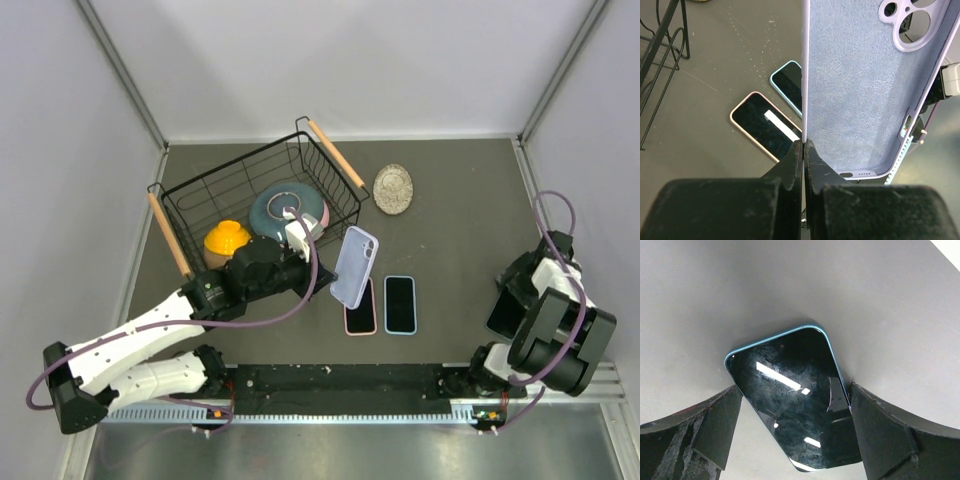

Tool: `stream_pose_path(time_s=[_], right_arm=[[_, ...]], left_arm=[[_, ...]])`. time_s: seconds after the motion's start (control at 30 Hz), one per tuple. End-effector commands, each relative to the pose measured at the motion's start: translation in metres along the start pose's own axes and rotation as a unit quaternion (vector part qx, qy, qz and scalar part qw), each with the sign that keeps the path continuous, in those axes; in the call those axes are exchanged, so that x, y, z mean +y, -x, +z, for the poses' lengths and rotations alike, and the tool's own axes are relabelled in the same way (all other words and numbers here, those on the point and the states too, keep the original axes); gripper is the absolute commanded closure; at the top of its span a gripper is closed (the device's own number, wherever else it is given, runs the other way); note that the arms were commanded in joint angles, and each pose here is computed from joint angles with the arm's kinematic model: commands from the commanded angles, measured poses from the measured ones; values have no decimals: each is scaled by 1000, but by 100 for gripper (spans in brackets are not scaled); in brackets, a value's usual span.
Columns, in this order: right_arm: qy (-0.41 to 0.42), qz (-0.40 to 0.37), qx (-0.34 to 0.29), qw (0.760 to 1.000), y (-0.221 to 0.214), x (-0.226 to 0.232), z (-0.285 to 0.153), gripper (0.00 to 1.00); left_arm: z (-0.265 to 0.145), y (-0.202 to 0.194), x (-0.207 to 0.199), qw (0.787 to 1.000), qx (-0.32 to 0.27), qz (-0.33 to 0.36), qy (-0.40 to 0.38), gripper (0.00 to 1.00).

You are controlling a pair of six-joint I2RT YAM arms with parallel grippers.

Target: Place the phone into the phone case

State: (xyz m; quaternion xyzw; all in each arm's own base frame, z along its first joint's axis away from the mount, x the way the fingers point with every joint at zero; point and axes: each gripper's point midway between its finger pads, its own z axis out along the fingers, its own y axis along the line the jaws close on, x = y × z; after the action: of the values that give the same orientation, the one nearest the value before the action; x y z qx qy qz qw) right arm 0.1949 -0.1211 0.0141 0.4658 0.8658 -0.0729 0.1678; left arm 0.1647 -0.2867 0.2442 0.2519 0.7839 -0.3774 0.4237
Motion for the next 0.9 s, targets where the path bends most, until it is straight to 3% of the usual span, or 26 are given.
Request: stream_pose_path(time_s=[0.0,0.33,0.57,0.77,0.87], right_arm=[[117,-37,42,992,-20,58,8,15],[182,-105,65,975,-41,114,-3,19],[196,-105,73,972,-37,153,-5,20],[220,-181,73,956,-30,161,-11,14],[187,-226,88,952,-33,146,-3,12]], left_arm=[[-2,11,-4,999,-35,-6,-10,100],[-10,-2,10,999,-39,8,12,100],[-2,4,6,999,-32,11,6,100],[26,0,-4,999,28,12,-10,100],[41,-2,-17,998,50,-1,-41,100]])
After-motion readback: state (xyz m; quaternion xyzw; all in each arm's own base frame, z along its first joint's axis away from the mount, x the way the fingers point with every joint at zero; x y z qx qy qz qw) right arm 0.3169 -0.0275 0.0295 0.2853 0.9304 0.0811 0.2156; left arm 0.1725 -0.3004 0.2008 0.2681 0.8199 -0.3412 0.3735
